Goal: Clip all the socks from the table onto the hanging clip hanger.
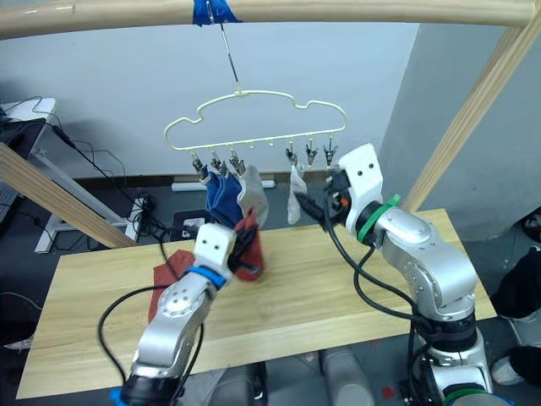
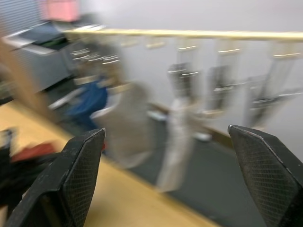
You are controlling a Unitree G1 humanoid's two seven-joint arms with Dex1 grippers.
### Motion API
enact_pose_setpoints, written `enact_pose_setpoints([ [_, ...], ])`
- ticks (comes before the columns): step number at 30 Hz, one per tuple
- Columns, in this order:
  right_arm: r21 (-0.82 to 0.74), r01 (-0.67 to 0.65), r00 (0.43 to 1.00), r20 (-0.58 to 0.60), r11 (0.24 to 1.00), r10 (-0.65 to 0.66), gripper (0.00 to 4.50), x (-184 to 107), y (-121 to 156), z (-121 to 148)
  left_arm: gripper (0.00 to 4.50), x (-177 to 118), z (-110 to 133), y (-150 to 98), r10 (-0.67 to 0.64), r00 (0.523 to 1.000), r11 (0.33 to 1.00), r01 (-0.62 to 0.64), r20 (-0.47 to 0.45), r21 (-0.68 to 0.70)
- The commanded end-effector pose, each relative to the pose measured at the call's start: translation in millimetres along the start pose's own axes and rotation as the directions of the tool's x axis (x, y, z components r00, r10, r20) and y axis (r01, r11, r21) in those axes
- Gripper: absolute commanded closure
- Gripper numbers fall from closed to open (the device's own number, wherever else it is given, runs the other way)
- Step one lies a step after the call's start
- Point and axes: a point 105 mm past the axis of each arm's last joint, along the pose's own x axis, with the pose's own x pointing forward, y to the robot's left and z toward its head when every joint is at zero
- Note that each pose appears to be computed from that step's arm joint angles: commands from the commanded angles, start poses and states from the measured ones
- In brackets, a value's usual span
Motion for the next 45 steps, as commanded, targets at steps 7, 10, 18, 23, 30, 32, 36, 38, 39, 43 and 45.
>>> enact_pose_setpoints([
  [7, -0.06, -0.202, 0.979, -0.046, 0.977, 0.2, 0.13, -7, 29, -2, 4.25, -21, -56, 16, 0.159, 0.944, 0.986, -0.169, -0.288, -0.01],
  [10, -0.07, -0.215, 0.976, -0.062, 0.974, 0.211, 0.12, -8, 30, -5, 3.44, -22, -53, 13, 0.152, 0.947, 0.985, -0.167, -0.282, -0.031],
  [18, -0.082, -0.221, 0.974, -0.077, 0.972, 0.215, 0.12, -11, 30, -9, 1.34, -39, -31, 11, 0.057, 0.979, 0.997, -0.066, -0.195, -0.04],
  [23, -0.145, -0.162, 0.987, -0.035, 0.976, 0.158, 0.12, -11, 18, -5, 0.02, -55, 15, -9, -0.28, 0.96, 0.957, 0.281, 0.017, -0.078],
  [30, -0.177, 0.03, 0.999, 0.033, 0.984, -0.024, 0.12, -3, -14, 0, 0.02, -37, 84, 8, -0.54, 0.827, 0.841, 0.531, 0.157, 0.101],
  [32, -0.152, 0.086, 0.995, 0.056, 0.985, -0.078, 0.12, 3, -22, 2, 0.02, -28, 105, 13, -0.586, 0.792, 0.81, 0.566, 0.173, 0.153],
  [36, -0.096, 0.174, 0.983, 0.069, 0.98, -0.167, 0.12, 9, -34, 2, 0.02, -23, 124, 8, -0.659, 0.734, 0.751, 0.626, 0.166, 0.211],
  [38, -0.085, 0.206, 0.977, 0.076, 0.975, -0.2, 0.31, 12, -39, 4, 0.01, -22, 128, 7, -0.673, 0.722, 0.738, 0.637, 0.163, 0.225],
  [39, -0.076, 0.23, 0.971, 0.084, 0.97, -0.223, 0.52, 13, -42, 5, 0.0, -20, 132, 6, -0.676, 0.718, 0.735, 0.637, 0.166, 0.233],
  [43, -0.048, 0.276, 0.958, 0.097, 0.96, -0.27, 1.82, 19, -48, 9, 0.0, -15, 141, 7, -0.673, 0.718, 0.736, 0.628, 0.179, 0.252],
  [45, -0.042, 0.284, 0.955, 0.1, 0.958, -0.279, 2.15, 21, -49, 11, 0.0, -14, 142, 7, -0.674, 0.716, 0.735, 0.627, 0.18, 0.258],
])
